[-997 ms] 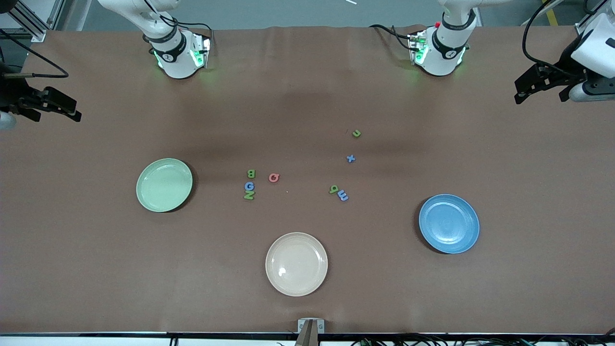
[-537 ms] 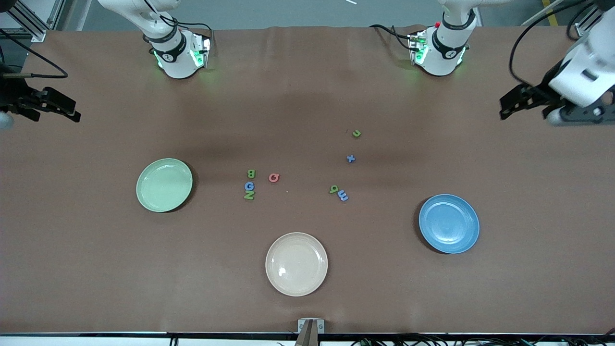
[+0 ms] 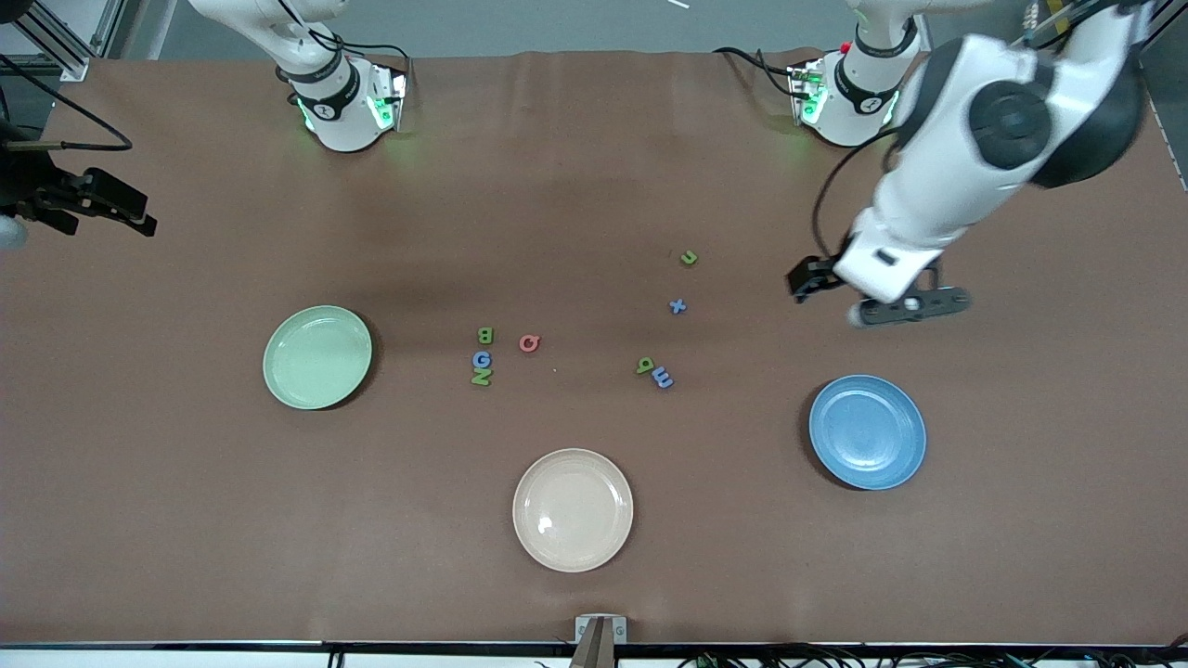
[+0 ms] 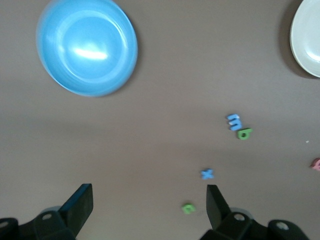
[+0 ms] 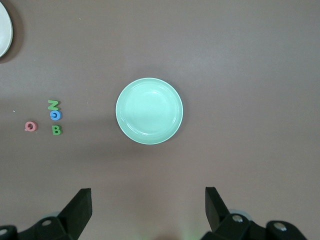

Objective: Sort upper and lower case letters into plates

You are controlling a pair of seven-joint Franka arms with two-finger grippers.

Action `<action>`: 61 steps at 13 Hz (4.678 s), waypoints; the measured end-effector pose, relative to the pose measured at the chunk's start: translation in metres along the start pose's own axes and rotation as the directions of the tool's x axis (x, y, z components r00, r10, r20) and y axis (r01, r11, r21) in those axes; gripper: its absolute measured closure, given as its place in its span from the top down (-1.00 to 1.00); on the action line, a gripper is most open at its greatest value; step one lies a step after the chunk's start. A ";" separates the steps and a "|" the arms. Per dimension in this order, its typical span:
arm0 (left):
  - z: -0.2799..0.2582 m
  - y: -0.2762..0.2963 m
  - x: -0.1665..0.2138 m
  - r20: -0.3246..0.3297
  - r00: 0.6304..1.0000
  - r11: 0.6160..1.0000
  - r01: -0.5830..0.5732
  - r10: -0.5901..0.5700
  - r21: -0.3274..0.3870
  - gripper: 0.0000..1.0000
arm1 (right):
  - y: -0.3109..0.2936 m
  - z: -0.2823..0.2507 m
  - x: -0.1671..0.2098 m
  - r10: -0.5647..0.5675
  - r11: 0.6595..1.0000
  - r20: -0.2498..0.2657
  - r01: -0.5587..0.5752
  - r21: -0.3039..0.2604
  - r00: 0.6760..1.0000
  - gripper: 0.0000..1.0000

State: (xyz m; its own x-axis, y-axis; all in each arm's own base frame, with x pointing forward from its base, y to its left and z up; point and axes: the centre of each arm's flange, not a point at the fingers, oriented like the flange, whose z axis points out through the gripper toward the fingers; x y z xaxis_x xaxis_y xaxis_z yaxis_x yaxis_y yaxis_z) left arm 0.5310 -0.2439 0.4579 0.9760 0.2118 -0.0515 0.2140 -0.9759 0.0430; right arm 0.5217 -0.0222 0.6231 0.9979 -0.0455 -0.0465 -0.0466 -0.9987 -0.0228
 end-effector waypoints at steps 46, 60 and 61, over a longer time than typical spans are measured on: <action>0.285 0.043 -0.133 0.158 0.855 0.866 0.501 -0.493 -0.006 -0.49 | -0.314 0.453 0.061 0.112 0.992 -0.060 -0.109 0.056 0.992 0.25; 0.161 -0.150 0.116 -0.083 0.908 0.910 0.414 -0.411 0.024 -0.49 | -0.192 0.383 0.097 0.013 1.000 0.055 -0.013 0.015 0.998 -0.30; 0.160 -0.165 0.130 -0.081 0.911 0.914 0.406 -0.404 0.010 -0.49 | -0.171 0.369 0.100 -0.008 1.000 0.074 0.007 0.019 0.997 -0.30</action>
State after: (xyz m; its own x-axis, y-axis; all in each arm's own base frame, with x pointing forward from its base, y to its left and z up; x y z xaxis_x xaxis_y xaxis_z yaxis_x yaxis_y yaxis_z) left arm 0.6164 -0.0637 0.2840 0.8060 0.5917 0.0162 0.5916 -0.8062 0.0080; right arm 0.6125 0.1527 0.2535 0.9921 -0.0354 -0.1206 -0.0407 -0.9983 -0.0418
